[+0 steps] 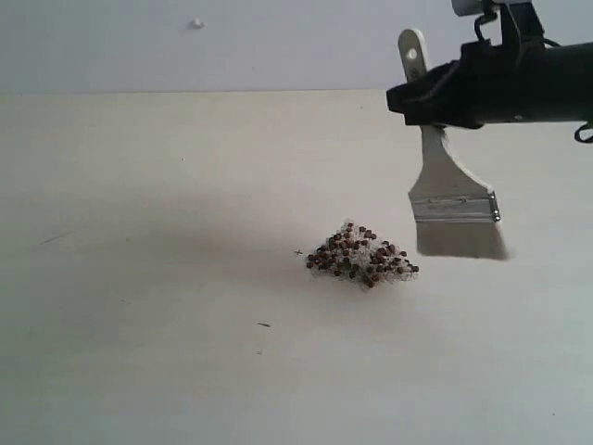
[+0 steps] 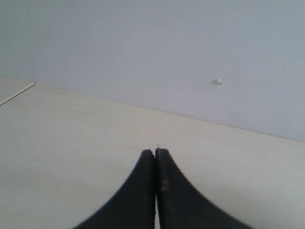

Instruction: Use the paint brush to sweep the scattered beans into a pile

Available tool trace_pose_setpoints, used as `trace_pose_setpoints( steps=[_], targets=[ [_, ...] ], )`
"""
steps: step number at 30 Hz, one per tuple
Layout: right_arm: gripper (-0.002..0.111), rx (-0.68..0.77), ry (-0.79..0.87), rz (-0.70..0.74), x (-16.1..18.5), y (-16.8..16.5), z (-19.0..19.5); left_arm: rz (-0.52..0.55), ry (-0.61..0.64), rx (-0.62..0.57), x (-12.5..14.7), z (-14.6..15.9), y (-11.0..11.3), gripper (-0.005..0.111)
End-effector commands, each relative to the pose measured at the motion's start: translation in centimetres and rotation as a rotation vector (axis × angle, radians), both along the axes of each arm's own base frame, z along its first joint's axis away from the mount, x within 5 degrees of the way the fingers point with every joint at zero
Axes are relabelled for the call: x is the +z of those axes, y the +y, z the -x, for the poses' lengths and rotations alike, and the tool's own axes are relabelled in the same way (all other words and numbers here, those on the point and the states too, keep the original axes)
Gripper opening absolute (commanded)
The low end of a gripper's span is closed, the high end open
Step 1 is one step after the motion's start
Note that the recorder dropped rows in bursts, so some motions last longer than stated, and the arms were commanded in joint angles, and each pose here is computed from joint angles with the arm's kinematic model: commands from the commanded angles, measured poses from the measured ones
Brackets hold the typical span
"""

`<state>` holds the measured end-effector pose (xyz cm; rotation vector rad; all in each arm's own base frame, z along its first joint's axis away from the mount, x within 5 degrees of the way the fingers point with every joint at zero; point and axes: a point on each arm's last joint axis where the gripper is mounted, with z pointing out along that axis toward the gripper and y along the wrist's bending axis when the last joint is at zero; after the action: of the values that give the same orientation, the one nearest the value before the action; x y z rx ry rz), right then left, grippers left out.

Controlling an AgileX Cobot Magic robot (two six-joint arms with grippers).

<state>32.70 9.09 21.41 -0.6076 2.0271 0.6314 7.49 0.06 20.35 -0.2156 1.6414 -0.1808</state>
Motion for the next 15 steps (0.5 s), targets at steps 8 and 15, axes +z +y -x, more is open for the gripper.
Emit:
trace_pose_setpoints(
  steps=[8,15],
  targets=[
    [0.000,-0.200,0.048,0.005,1.0,-1.5,0.5,0.002,-0.009,0.004,0.1,0.0,0.0,0.000],
    [0.000,-0.308,0.167,0.231,2.4,-3.2,-0.4,0.002,-0.009,0.004,0.1,0.0,0.0,0.000]
  ],
)
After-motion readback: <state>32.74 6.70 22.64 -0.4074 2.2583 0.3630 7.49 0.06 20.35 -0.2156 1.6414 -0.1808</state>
